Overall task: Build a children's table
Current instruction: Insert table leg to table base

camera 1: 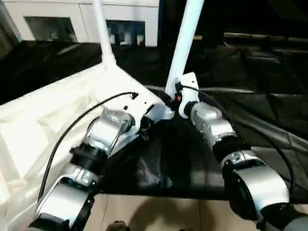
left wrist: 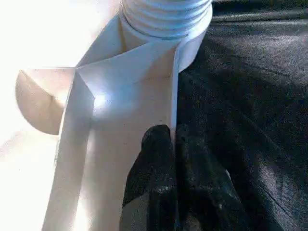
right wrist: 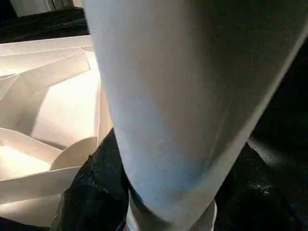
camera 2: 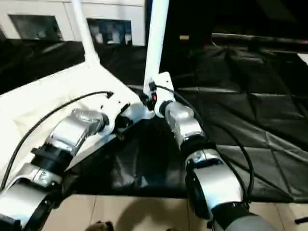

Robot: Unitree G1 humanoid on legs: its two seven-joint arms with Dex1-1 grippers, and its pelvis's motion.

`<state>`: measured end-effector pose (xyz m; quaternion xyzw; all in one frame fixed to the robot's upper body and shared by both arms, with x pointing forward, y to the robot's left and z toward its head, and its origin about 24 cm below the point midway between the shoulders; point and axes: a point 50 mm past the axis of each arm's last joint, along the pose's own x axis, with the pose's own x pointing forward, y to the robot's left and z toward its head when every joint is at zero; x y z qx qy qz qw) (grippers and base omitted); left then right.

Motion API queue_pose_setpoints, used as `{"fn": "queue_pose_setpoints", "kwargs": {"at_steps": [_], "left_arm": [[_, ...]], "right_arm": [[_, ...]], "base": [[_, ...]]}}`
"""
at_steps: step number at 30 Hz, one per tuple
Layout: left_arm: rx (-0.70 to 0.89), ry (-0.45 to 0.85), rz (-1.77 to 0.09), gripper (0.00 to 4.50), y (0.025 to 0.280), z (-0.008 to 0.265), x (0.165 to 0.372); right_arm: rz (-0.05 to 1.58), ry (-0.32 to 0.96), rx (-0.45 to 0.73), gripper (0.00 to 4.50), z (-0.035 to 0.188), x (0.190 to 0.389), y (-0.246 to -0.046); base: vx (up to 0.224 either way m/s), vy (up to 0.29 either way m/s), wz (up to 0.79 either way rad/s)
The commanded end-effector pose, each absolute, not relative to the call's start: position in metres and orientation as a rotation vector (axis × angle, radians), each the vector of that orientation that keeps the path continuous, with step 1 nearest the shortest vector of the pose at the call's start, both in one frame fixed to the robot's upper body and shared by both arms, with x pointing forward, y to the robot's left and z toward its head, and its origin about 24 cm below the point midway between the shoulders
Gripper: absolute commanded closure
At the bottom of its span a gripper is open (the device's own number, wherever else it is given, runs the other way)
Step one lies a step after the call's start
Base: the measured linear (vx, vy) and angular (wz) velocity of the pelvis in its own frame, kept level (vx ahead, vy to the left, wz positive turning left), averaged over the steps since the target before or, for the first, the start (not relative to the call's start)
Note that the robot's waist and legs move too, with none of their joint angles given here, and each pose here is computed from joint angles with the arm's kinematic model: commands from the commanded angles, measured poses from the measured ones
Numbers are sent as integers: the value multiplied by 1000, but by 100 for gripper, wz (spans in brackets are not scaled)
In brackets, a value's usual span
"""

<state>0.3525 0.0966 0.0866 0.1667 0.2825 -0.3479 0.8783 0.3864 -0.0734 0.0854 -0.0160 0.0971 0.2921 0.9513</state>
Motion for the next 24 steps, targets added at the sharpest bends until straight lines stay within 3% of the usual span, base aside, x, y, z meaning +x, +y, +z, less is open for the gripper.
{"fn": "queue_pose_setpoints", "kwargs": {"at_steps": [1,6,8,10,17,24], "left_arm": [[373,495,-729,450,87,104,360],[376,482,-738,450,88,105,360],[385,466,-745,450,89,106,360],[386,464,-746,450,89,106,360],[407,439,-779,450,91,110,357],[419,434,-800,450,92,111,354]], "right_arm": [[731,561,-3,261,13,346,-50],[779,548,-17,261,16,346,-48],[795,540,-3,205,18,347,-48],[797,538,1,205,19,347,-48],[779,451,57,123,35,357,-48],[765,380,87,71,48,364,-52]], "base": [[0,0,0],[0,0,0],[0,0,0],[0,0,0],[0,0,0],[0,0,0]]}}
